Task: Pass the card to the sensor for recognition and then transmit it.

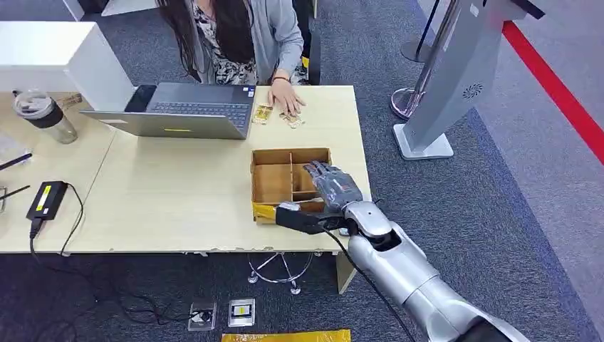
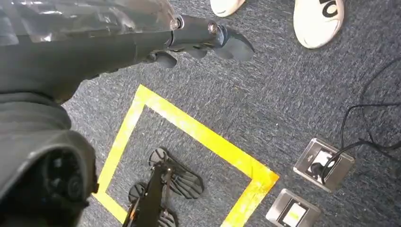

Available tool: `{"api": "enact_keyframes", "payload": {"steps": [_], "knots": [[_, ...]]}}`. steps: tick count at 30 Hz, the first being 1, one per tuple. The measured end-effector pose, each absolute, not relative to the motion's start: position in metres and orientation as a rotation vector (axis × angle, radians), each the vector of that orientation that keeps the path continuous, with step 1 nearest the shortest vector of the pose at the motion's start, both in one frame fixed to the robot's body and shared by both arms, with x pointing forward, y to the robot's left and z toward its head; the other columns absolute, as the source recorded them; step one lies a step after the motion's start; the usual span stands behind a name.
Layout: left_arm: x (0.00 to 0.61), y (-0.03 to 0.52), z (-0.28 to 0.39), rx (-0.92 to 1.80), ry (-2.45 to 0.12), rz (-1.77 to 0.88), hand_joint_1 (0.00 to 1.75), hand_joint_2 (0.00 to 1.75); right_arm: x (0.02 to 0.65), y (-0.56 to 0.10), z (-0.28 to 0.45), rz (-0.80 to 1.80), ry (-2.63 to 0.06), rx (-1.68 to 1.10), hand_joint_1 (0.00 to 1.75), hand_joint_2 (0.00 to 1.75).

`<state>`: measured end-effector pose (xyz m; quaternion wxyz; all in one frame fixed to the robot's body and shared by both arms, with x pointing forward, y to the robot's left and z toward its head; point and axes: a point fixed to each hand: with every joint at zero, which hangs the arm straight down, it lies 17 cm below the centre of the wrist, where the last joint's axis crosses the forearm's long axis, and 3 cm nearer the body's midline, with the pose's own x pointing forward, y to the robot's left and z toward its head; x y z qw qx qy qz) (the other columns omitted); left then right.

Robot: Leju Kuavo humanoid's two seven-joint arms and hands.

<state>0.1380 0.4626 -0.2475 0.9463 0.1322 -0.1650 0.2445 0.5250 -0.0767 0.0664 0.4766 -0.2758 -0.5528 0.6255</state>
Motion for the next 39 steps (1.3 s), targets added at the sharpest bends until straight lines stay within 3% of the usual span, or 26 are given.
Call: {"api": "enact_keyframes", "payload": {"steps": [23, 24, 30, 31, 32, 39], "knots": [[0.138, 0.462, -0.248, 0.27, -0.336, 0.493, 0.0, 0.0, 0.522, -0.063, 0.071, 1.523, -1.376, -0.657, 0.0, 1.75], [0.138, 0.462, -0.248, 0.27, -0.336, 0.492, 0.0, 0.0, 0.523, -0.063, 0.071, 1.52, -1.379, -0.662, 1.75, 1.75], [0.138, 0.461, -0.248, 0.268, -0.335, 0.487, 0.0, 0.0, 0.524, -0.067, 0.069, 1.516, -1.378, -0.679, 1.75, 1.75], [0.138, 0.461, -0.248, 0.268, -0.335, 0.483, 0.0, 0.0, 0.524, -0.067, 0.069, 1.517, -1.377, -0.679, 0.16, 1.75], [0.138, 0.461, -0.248, 0.267, -0.335, 0.482, 0.0, 0.0, 0.524, -0.068, 0.068, 1.518, -1.374, -0.68, 0.03, 1.75], [0.138, 0.46, -0.248, 0.264, -0.335, 0.477, 0.0, 0.0, 0.525, -0.073, 0.064, 1.52, -1.361, -0.697, 0.0, 1.75]]}}
